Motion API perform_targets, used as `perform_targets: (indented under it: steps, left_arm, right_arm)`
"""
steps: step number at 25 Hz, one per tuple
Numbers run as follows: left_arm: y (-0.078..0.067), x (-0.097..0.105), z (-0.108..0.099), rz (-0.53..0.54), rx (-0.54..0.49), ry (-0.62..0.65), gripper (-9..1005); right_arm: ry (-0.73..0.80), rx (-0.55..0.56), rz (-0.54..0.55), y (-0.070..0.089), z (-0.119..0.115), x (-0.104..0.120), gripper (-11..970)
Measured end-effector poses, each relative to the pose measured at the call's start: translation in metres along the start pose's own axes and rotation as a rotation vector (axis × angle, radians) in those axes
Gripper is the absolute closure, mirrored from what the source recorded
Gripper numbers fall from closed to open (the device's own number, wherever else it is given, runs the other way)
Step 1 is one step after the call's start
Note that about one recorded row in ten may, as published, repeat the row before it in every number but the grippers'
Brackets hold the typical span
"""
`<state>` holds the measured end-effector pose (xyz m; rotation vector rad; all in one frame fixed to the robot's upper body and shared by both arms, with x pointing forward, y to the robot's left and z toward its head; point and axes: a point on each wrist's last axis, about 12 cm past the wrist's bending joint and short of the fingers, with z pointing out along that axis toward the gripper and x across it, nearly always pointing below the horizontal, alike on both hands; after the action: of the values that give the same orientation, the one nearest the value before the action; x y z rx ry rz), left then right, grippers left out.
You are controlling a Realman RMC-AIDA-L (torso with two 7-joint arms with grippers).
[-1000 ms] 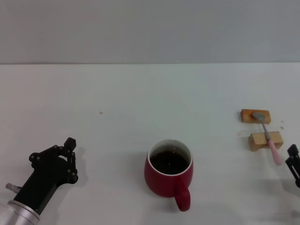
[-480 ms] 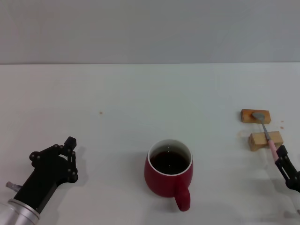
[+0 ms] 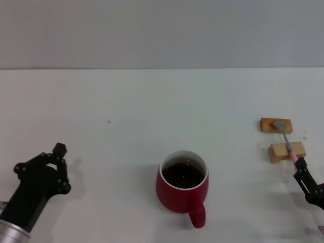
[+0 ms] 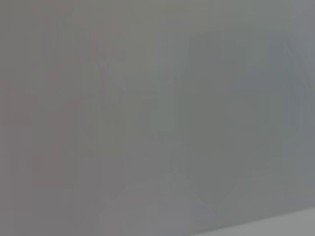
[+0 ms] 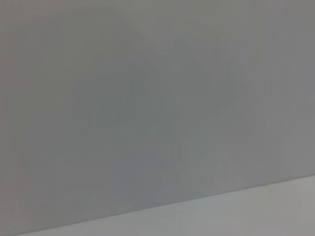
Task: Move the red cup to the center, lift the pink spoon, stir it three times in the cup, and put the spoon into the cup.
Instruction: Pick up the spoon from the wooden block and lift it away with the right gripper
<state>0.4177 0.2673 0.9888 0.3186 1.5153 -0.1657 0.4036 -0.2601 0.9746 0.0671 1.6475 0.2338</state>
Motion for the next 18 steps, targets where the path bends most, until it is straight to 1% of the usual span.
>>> perform_targets:
  steps: [4, 9, 18]
  left_arm:
    - [0.0029, -0.0029, -0.0058, -0.001, -0.031, -0.030, 996]
    - [0.0055, -0.0032, -0.0087, -0.011, -0.061, -0.035, 996]
    - [0.0065, -0.0029, -0.0094, -0.009, -0.065, -0.033, 996]
  right_arm:
    - [0.002, -0.001, 0.002, 0.0006, 0.0000, 0.0003, 141]
    - [0.011, -0.003, 0.003, 0.0011, 0.0004, 0.0013, 142]
    - [0.045, -0.014, 0.002, 0.0030, 0.0065, 0.0041, 142]
